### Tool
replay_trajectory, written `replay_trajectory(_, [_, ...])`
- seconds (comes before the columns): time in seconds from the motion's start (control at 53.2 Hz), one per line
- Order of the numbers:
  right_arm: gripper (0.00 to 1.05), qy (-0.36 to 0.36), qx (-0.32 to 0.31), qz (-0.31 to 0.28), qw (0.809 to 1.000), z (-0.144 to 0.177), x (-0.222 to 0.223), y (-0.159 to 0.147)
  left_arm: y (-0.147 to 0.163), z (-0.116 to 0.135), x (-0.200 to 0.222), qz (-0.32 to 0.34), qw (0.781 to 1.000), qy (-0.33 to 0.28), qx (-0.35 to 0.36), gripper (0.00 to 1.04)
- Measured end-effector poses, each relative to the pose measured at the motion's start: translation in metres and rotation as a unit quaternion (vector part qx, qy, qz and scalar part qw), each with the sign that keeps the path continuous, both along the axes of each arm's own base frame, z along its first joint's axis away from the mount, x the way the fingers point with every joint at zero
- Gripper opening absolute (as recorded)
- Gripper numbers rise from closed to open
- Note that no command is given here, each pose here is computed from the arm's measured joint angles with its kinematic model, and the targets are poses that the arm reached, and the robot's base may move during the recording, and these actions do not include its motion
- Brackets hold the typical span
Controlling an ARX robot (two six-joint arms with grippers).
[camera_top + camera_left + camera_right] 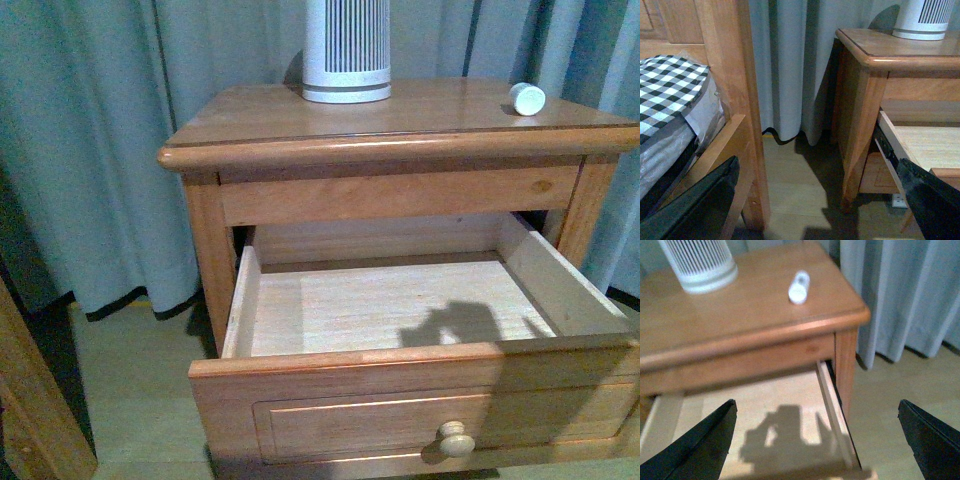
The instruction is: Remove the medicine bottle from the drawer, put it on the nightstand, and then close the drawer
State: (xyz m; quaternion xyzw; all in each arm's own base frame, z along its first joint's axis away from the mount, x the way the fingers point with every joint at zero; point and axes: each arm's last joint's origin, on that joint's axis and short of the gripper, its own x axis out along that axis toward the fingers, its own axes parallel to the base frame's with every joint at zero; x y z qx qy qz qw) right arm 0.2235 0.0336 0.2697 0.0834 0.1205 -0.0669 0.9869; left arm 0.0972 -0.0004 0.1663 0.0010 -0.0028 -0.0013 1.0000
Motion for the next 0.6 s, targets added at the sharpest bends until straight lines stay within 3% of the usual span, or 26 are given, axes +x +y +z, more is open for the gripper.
replay_trajectory(0.132, [0.98,0.047,0.008,0.010,0.999,-0.048,-0.039,-0.001,0.000,0.000,0.000,0.000,1.000,0.000,0.000,0.98])
replay_trajectory(0.282, [0.98,0.092,0.004,0.020,0.996,-0.094,-0.053,0.002,0.000,0.000,0.000,0.000,1.000,0.000,0.000,0.98])
replay_trajectory(0.602, [0.98,0.108,0.000,0.020,0.994,-0.158,-0.028,0.006,0.000,0.000,0.000,0.000,1.000,0.000,0.000,0.98])
